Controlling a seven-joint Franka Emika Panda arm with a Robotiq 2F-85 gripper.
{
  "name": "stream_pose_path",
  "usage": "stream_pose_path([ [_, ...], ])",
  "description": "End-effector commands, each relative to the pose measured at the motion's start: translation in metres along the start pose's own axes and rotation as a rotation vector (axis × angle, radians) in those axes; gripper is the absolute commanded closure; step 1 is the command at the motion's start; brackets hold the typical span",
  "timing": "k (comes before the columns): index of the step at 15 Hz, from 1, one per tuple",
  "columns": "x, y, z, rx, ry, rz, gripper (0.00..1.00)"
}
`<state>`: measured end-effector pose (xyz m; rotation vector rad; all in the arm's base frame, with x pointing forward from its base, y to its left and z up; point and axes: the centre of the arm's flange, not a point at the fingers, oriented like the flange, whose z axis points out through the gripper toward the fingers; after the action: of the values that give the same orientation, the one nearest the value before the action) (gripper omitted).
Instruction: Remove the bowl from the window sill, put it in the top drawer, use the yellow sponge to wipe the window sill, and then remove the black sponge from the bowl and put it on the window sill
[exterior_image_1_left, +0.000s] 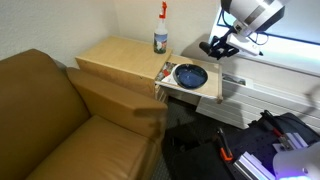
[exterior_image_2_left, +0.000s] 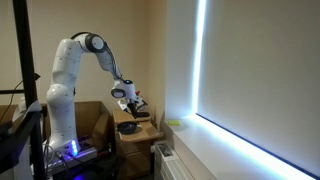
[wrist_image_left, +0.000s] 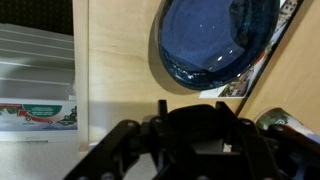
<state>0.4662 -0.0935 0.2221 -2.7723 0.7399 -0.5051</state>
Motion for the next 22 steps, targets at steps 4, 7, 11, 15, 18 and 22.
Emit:
stream_pose_path([
  [4,0.024,0.062,-0.018,0.070,0.074,0.296,0.75],
  [7,0.024,0.088,-0.029,0.090,0.150,0.470,0.75],
  [11,0.031,0.106,-0.034,0.224,0.071,0.408,0.75],
  [15,0.034,0.103,-0.033,0.212,0.091,0.437,0.50],
  [18,0.035,0.104,-0.011,0.177,0.218,0.447,0.75],
  [22,0.103,0.124,-0.024,0.172,0.398,0.607,0.75],
])
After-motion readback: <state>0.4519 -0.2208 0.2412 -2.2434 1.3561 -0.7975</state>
